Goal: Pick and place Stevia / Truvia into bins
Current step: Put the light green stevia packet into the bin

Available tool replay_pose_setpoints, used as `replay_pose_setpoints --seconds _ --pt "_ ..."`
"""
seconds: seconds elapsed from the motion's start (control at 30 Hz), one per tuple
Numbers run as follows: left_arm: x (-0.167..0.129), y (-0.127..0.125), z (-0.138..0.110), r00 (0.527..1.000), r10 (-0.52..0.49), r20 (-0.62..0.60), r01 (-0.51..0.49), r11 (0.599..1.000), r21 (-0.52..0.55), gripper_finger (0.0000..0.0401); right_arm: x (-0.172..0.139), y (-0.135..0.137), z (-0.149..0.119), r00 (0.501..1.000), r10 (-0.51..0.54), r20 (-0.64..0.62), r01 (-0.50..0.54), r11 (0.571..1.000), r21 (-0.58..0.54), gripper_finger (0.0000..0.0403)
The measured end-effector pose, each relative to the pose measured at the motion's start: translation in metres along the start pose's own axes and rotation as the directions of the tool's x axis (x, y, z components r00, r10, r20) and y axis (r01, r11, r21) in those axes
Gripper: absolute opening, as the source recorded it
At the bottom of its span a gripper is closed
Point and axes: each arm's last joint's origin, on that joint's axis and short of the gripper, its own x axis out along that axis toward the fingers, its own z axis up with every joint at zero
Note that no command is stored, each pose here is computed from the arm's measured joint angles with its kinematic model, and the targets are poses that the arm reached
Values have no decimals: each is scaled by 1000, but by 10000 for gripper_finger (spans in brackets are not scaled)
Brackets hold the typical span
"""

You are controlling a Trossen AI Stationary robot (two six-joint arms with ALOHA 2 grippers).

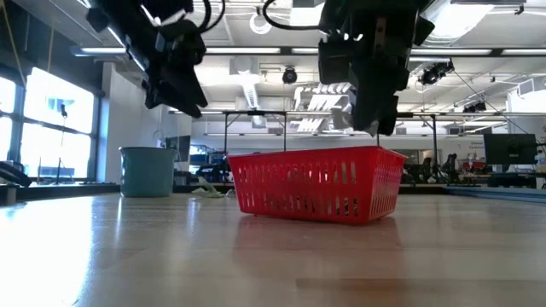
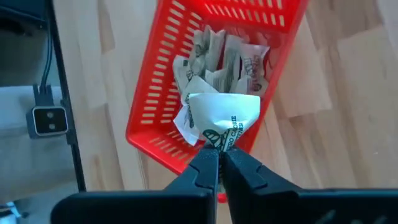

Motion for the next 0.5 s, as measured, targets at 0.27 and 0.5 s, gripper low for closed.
replay_pose_setpoints --seconds 0.27,0.5 --pt "12 51 25 997 -68 42 71 995 -70 193 21 16 4 996 68 52 -65 996 -60 81" --pt "31 72 22 1000 12 -28 -13 999 -44 193 21 14 4 997 -3 79 3 1000 -1 194"
